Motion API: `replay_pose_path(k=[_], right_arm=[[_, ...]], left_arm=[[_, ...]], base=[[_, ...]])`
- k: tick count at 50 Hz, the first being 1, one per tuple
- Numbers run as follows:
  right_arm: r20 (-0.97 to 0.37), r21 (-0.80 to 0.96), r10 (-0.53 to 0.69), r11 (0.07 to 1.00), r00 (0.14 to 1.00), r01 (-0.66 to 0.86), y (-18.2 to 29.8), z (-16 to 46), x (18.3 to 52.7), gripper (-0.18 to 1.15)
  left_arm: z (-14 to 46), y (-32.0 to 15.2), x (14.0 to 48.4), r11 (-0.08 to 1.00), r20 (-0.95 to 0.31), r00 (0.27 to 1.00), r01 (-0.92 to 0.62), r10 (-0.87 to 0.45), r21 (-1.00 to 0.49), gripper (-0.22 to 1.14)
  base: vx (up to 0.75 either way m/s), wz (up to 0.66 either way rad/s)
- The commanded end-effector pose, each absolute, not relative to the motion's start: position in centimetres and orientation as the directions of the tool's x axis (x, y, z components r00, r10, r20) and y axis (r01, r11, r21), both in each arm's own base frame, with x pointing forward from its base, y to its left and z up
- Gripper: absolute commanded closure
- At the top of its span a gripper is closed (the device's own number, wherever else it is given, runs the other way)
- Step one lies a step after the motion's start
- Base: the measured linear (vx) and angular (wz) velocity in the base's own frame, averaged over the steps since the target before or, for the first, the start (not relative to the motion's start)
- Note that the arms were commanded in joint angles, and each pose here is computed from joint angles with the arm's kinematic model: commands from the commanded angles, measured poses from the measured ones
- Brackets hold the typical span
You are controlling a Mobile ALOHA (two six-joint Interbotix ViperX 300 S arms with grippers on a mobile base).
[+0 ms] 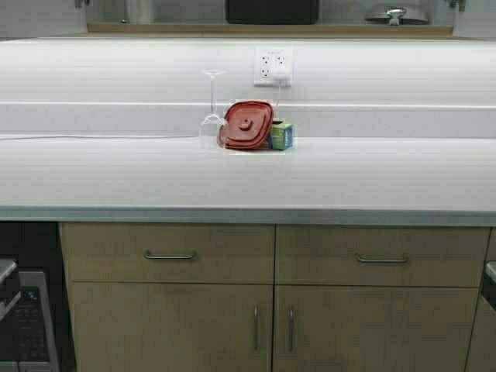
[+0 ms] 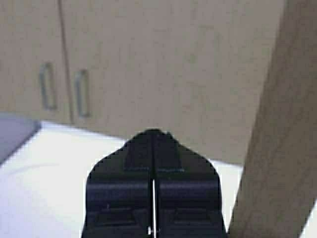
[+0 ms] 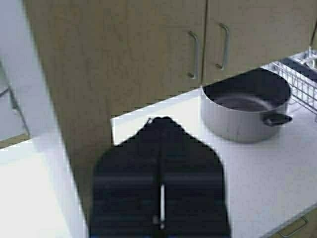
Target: Open the cabinet, put the pot inside, then close it
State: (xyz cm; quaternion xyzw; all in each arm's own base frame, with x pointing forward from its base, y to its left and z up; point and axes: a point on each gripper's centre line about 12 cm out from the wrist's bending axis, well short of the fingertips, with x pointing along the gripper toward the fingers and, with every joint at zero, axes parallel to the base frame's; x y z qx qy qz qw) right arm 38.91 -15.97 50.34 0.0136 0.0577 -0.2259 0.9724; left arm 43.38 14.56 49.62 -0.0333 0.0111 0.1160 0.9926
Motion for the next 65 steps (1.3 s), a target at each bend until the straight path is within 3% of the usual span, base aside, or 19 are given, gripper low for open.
replay_pose_path(k=[1, 9, 23, 31, 47, 58, 65], right_arm=[[-0.057, -0.030, -0.301, 0.953, 0.952, 0.300, -9.5, 52.7, 38.3, 0.91], [-0.050, -0.070, -0.164, 0.985, 0.985, 0.160, -3.8, 52.9, 36.1, 0.91], [-0.092, -0.032, 0.000, 0.999, 0.996, -0.003, 1.2, 48.7, 29.1, 0.91], [-0.102, 0.032, 0.077, 0.997, 0.992, -0.074, 2.8, 47.0, 28.2, 0.91], [-0.112, 0.063, 0.180, 0.983, 0.977, -0.174, 6.5, 48.6, 32.4, 0.91], [-0.164, 0.073, 0.219, 0.975, 0.962, -0.210, 8.1, 46.9, 33.1, 0.91], [-0.181, 0.088, 0.228, 0.973, 0.957, -0.216, 8.3, 46.1, 32.7, 0.91]], left_arm=[[52.4, 8.6, 41.1, 0.992, 0.030, 0.993, -0.116, 0.118, -0.058, 0.87], [53.1, 4.1, 38.2, 0.999, 0.049, 0.999, -0.021, 0.024, -0.047, 0.87], [50.5, -0.6, 31.3, 0.994, 0.014, 0.995, 0.096, -0.095, -0.046, 0.87], [48.9, -3.8, 30.5, 0.980, -0.012, 0.980, 0.196, -0.197, -0.033, 0.87], [48.7, -5.1, 34.6, 0.977, -0.011, 0.977, 0.212, -0.212, -0.021, 0.87], [49.0, -7.6, 42.2, 0.967, -0.021, 0.967, 0.251, -0.252, -0.037, 0.87], [49.9, -8.7, 44.4, 0.962, 0.006, 0.963, 0.269, -0.269, -0.046, 0.87]], base=[[0.00, 0.00], [-0.01, 0.00], [0.01, 0.01], [0.03, 0.01], [0.08, 0.00], [0.18, 0.00], [0.14, -0.06]])
